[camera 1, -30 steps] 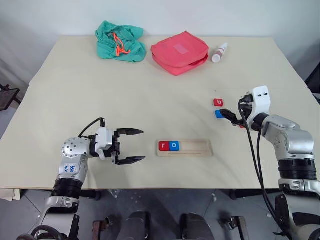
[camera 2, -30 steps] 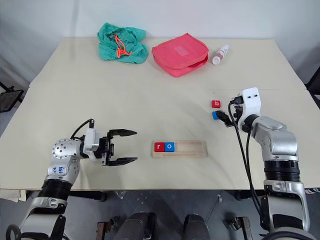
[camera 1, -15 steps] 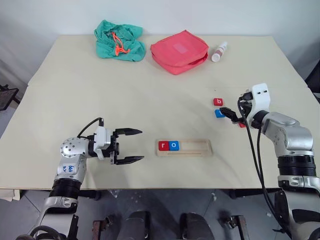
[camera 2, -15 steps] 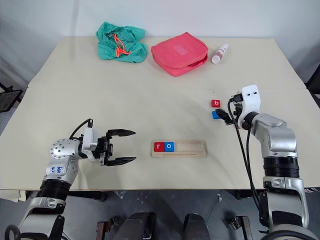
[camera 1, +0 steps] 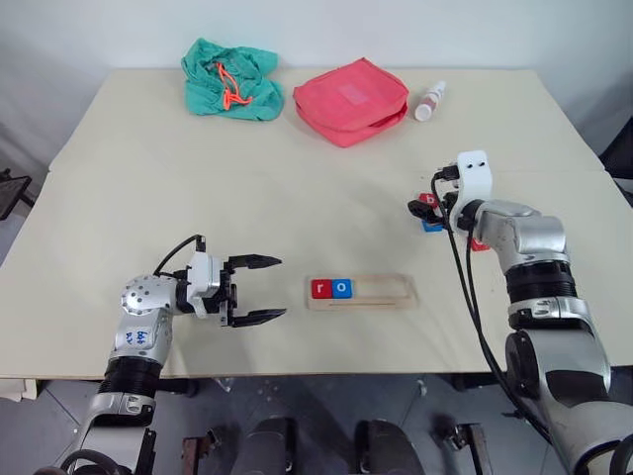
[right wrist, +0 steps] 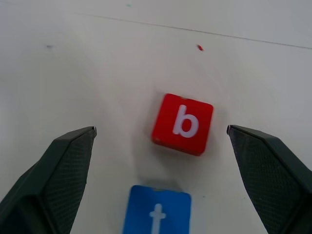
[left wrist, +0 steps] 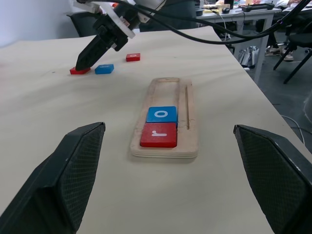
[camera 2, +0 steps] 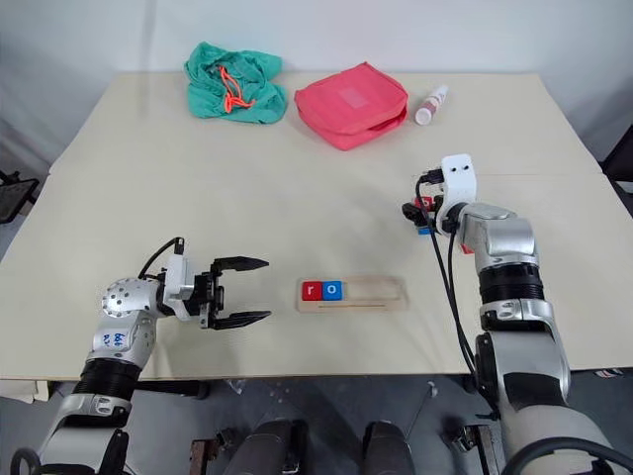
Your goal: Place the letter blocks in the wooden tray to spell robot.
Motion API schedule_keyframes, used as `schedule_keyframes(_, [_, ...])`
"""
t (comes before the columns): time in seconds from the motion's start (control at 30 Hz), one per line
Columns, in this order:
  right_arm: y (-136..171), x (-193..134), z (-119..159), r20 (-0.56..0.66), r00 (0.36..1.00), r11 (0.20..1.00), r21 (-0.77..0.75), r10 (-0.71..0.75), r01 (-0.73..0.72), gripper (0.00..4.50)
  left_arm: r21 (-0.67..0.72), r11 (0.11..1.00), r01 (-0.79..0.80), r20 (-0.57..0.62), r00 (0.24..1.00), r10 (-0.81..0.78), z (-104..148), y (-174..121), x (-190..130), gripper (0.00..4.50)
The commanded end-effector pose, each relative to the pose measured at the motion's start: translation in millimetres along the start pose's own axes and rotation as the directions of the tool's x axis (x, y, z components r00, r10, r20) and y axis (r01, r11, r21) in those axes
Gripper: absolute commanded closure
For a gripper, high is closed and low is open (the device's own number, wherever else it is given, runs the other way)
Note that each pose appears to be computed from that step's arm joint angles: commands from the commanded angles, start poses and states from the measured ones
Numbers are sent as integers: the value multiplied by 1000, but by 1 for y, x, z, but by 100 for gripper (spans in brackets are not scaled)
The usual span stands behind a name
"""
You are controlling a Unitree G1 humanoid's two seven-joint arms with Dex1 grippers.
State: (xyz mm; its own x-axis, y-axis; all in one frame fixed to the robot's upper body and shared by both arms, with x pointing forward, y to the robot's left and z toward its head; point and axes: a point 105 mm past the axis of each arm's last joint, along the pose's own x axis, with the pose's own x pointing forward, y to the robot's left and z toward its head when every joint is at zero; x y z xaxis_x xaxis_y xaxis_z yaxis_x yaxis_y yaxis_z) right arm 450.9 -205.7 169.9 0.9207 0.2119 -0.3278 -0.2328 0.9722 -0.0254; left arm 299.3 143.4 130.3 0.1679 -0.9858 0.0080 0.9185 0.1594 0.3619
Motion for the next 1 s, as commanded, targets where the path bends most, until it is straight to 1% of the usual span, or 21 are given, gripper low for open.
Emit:
schedule_keyframes(0.03, [0, 4, 15, 51, 998, 999, -32, -23, 24, 0, 46, 999, -10, 18, 1000, 10, 9, 0, 1, 1])
schedule_keyframes(0.43, [3, 19, 4, 18, 998, 998, -19, -58, 58, 0, 48, 998, -31, 21, 999, 30, 10, -4, 2, 1])
schedule_keyframes(0.53, [4, 21, 3, 14, 997, 997, 3, -77, 77, 65, 50, 998, -34, 24, 999, 33, 10, -4, 3, 0])
schedule_keyframes(0.77, [4, 21, 5, 42, 995, 996, 8, -94, 94, 301, 49, 998, -35, 29, 999, 34, 9, -5, 4, 0])
schedule_keyframes(0.87, [3, 18, 12, 81, 992, 996, 11, -92, 91, 303, 47, 998, -32, 36, 999, 31, 9, -7, 4, 0])
schedule_keyframes(0.93, [-1, 6, 30, 194, 977, 996, 3, -89, 90, 303, 41, 999, -24, 43, 999, 23, 9, -9, 2, 0])
schedule_keyframes(1.0, [-2, -7, 38, 239, 968, 997, 10, -79, 79, 303, 35, 999, -14, 46, 999, 12, 9, -12, 0, 0])
